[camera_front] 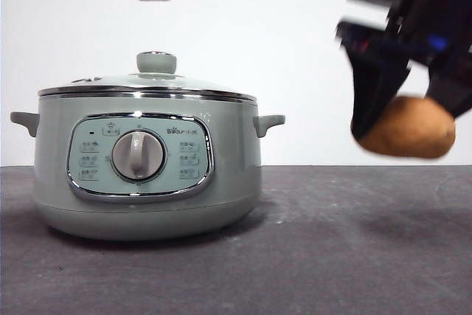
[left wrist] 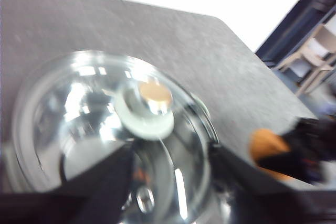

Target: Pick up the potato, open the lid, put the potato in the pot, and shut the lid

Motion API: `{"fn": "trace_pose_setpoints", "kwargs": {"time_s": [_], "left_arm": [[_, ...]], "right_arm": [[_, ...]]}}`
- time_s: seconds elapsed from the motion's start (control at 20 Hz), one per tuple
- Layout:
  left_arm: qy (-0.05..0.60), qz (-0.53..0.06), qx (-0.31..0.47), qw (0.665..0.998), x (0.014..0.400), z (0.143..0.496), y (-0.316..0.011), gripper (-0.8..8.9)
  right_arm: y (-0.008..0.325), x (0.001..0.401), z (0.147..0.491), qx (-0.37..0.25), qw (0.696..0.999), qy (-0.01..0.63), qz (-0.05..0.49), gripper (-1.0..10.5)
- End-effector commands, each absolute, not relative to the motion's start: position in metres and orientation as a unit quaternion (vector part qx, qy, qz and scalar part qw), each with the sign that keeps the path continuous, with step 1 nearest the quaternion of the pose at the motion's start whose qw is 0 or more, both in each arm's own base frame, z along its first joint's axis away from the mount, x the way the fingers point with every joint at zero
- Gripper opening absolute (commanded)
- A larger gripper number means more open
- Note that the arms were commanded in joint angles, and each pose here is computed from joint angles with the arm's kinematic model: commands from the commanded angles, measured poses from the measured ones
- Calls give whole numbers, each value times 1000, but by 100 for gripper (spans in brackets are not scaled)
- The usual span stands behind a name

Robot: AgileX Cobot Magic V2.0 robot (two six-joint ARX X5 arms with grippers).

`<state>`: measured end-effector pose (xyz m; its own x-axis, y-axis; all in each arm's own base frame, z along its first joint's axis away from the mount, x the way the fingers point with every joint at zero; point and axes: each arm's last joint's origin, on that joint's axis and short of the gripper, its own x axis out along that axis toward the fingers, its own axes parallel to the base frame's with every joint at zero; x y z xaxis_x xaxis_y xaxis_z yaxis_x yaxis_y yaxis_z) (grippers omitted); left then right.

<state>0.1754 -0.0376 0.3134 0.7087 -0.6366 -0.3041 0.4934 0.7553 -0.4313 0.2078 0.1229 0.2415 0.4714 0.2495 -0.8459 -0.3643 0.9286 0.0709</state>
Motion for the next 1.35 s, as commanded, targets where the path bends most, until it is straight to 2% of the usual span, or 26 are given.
{"fn": "trace_pose_setpoints", "kwargs": {"time_s": [0.05, 0.35, 0.6, 0.75, 0.95, 1.15, 1.2, 1.25, 1.3, 1.35], "left_arm": [[211, -315, -133, 916, 187, 325, -44, 316], [219, -296, -60, 928, 228, 345, -84, 315], [256, -275, 1, 927, 256, 330, -126, 325], [281, -250, 20, 926, 265, 314, -137, 324], [314, -248, 29, 916, 276, 295, -145, 323], [329, -235, 36, 914, 277, 289, -145, 300], [331, -234, 38, 914, 277, 288, -145, 219], [332, -238, 47, 912, 277, 288, -145, 59], [334, -239, 50, 911, 276, 287, -145, -20], [333, -239, 50, 911, 276, 288, -145, -7]], "right_arm": [[118, 200, 255, -48, 868, 459, 182, -12], [112, 190, 266, -43, 876, 444, 184, -12], [111, 189, 265, -45, 873, 450, 182, -12], [111, 189, 266, -45, 873, 449, 182, -12], [111, 189, 266, -45, 873, 449, 182, -12], [111, 189, 266, -45, 873, 449, 182, -12], [111, 189, 266, -45, 873, 449, 182, -12], [111, 189, 266, -45, 873, 449, 182, -12], [111, 189, 266, -45, 873, 449, 182, -12], [111, 189, 266, -45, 873, 449, 182, -12]]}}
